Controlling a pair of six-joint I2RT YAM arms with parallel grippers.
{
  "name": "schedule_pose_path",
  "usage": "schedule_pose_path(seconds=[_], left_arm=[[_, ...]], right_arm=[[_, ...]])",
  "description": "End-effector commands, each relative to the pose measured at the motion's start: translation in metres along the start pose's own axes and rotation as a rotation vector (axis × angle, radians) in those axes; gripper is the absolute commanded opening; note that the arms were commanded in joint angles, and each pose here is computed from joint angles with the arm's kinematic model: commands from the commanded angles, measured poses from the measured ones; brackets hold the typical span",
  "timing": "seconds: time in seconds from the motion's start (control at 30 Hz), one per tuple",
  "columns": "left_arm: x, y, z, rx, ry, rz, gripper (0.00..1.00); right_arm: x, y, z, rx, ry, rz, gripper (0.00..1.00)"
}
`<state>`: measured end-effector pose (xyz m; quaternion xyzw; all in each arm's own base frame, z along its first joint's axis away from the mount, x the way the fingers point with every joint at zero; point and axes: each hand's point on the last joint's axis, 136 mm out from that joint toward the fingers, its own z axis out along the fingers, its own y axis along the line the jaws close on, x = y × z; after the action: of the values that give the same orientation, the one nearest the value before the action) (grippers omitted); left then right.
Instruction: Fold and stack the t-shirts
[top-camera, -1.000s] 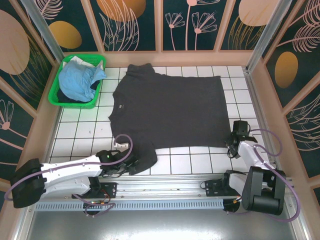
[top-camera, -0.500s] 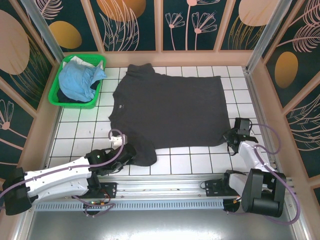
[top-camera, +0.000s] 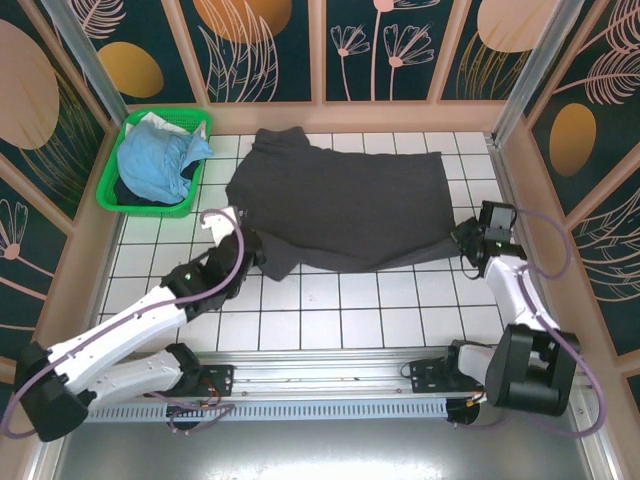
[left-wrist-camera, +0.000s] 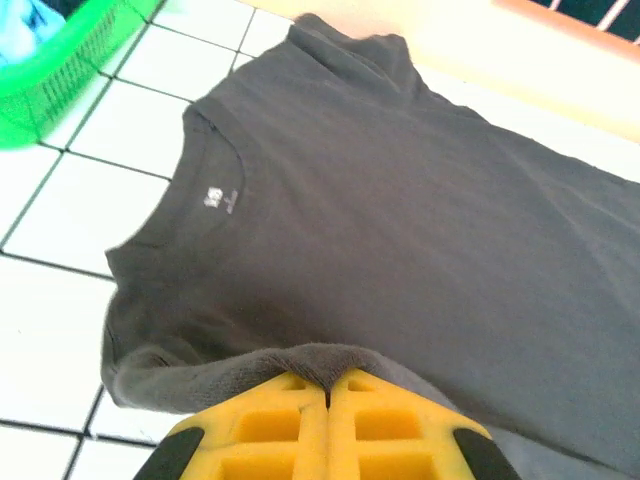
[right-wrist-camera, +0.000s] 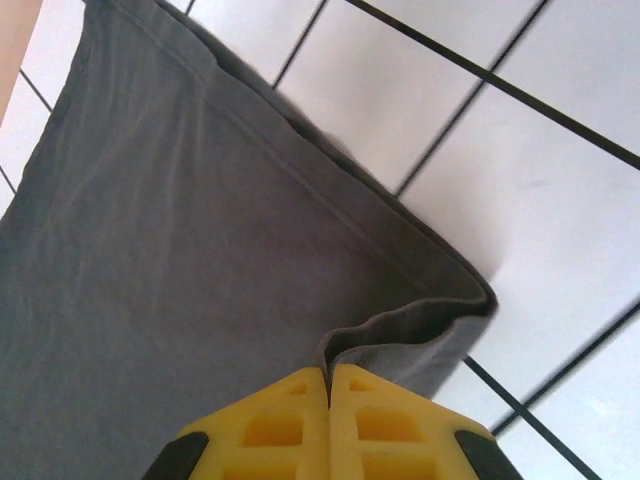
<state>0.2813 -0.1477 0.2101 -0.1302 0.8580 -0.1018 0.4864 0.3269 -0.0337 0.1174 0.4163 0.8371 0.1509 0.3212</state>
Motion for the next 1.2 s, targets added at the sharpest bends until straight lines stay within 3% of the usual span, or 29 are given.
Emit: schedule_pose_path(seconds=[0.0,0.23,0.47,0.7,0.83,0.93,1.0,1.17], left_arm=[[-0.041,-0.028,0.012,0.041,-0.094,0.089,0.00],[-0.056,-0.040,0.069,0.018,-0.049,0.115,0.00],[-0.052,-0.018,0.109,-0.052,0.007,0.109,0.00],[-0.041,0.003,0.136,-0.137,0.071,0.143,0.00],[-0.040,0.008,0.123,-0.142,0.088,0.148,0.00],[-0.033,0.019,0.102,-0.139,0.112,0.119,0.00],[-0.015,0.027,0.086,-0.148,0.178,0.117,0.00],[0.020,0.060,0.037,-0.244,0.239,0.091,0.00]], right_arm=[[-0.012,0.017,0.014,-0.031,0.017,-0.019,0.00],[-0.027,0.037,0.045,-0.058,0.037,-0.032,0.00],[-0.038,0.038,0.078,-0.006,0.075,-0.064,0.00],[-0.042,0.045,0.092,-0.084,0.119,-0.111,0.00],[-0.041,0.046,0.074,-0.131,0.121,-0.120,0.00],[-0.020,0.037,0.056,-0.135,0.157,-0.120,0.00],[0.001,0.029,0.043,-0.125,0.216,-0.124,0.00],[0.031,0.000,0.015,-0.060,0.197,-0.142,0.00]])
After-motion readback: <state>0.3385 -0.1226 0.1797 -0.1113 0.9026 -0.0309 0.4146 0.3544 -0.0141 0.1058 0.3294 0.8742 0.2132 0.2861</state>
